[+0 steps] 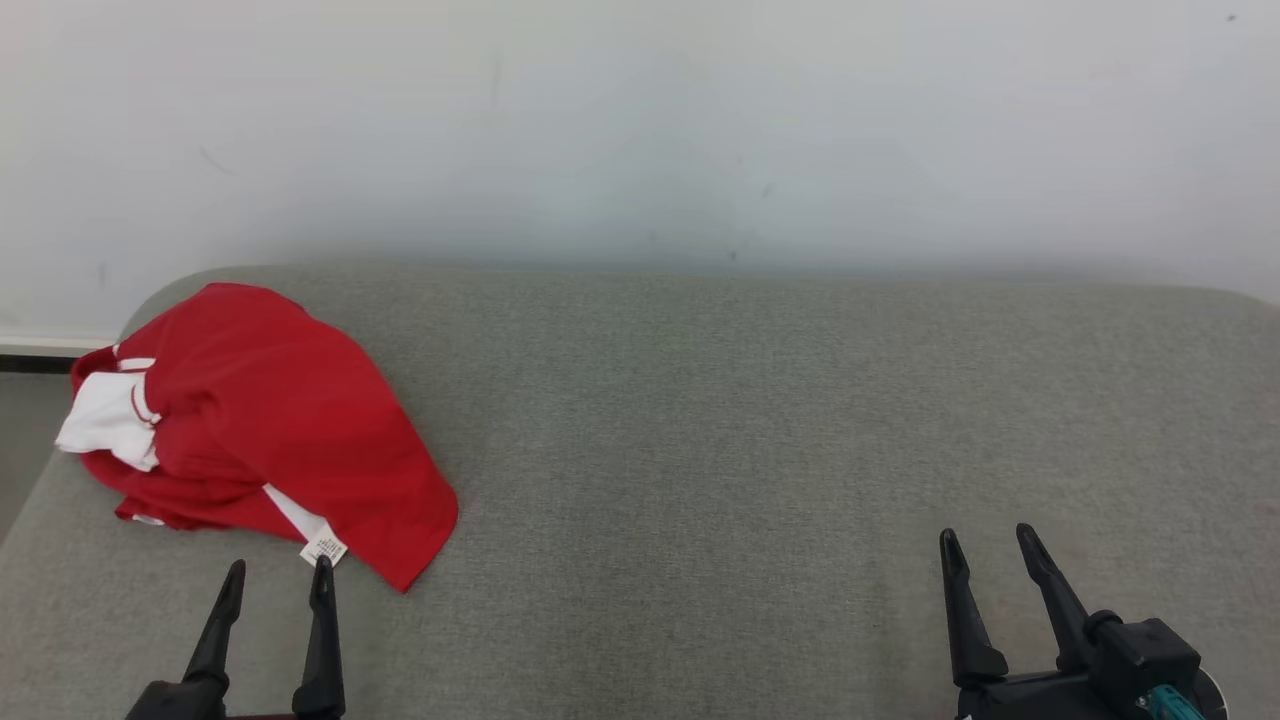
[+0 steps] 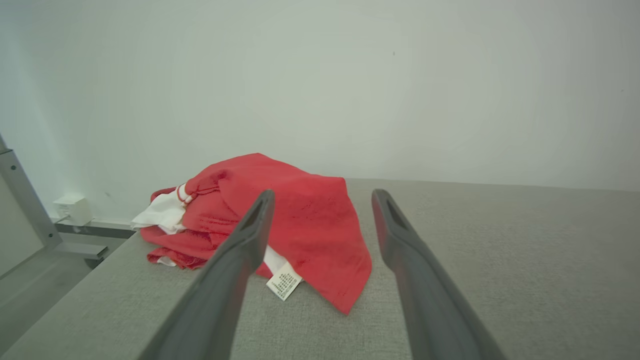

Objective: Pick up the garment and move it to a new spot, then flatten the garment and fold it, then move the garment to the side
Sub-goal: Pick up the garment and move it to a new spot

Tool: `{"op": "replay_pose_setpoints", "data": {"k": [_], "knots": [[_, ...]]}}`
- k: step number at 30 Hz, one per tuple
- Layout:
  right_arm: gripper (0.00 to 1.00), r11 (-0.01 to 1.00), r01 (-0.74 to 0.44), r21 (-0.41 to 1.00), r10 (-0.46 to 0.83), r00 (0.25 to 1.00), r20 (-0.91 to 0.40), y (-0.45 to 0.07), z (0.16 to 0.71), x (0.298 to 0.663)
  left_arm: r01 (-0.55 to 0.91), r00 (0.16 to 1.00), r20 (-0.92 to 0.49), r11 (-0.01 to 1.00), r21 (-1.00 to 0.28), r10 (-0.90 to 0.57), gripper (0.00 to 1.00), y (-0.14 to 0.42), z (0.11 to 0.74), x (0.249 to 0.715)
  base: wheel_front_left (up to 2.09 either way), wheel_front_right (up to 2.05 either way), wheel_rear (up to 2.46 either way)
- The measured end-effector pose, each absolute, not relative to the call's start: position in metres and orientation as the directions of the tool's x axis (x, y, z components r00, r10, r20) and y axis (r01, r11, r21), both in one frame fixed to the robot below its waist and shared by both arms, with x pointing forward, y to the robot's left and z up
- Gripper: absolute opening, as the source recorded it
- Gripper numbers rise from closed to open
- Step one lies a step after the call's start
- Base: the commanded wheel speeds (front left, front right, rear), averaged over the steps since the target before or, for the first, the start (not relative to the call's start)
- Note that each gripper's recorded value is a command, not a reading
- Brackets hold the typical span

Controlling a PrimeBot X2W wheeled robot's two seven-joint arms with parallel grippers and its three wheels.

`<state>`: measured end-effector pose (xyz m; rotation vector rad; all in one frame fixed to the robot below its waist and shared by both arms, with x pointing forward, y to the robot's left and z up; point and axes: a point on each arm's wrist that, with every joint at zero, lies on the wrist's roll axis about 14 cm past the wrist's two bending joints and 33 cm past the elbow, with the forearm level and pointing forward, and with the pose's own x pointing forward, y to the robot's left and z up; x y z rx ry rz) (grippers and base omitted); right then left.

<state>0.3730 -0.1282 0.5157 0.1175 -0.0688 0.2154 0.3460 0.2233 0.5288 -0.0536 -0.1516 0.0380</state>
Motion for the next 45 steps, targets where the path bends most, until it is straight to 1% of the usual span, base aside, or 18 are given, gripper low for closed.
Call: {"op": "replay_pose_setpoints", "data": {"k": [13,29,35,45], "knots": [[1.00,0.917,-0.378,0.127,0.374,0.926,0.060,-0.068,0.508,0.386,-0.243,0.960,0.131,0.969,-0.044,0.247,1.00,0.283,0.522,0.301,0.00,0.00,0.00],[1.00,0.811,-0.570,0.130,0.568,0.821,0.053,0.011,0.504,0.389,-0.482,0.866,0.129,0.875,-0.041,0.483,1.00,0.344,0.521,0.230,0.00,0.00,0.00],[1.00,0.782,-0.609,0.128,0.609,0.792,0.049,0.029,0.504,0.390,-0.538,0.834,0.118,0.842,-0.042,0.539,1.00,0.356,0.517,0.211,0.00,0.00,0.00],[1.00,0.781,-0.611,0.127,0.610,0.791,0.052,0.030,0.504,0.391,-0.539,0.833,0.121,0.841,-0.033,0.539,1.00,0.358,0.519,0.213,0.00,0.00,0.00]]}}
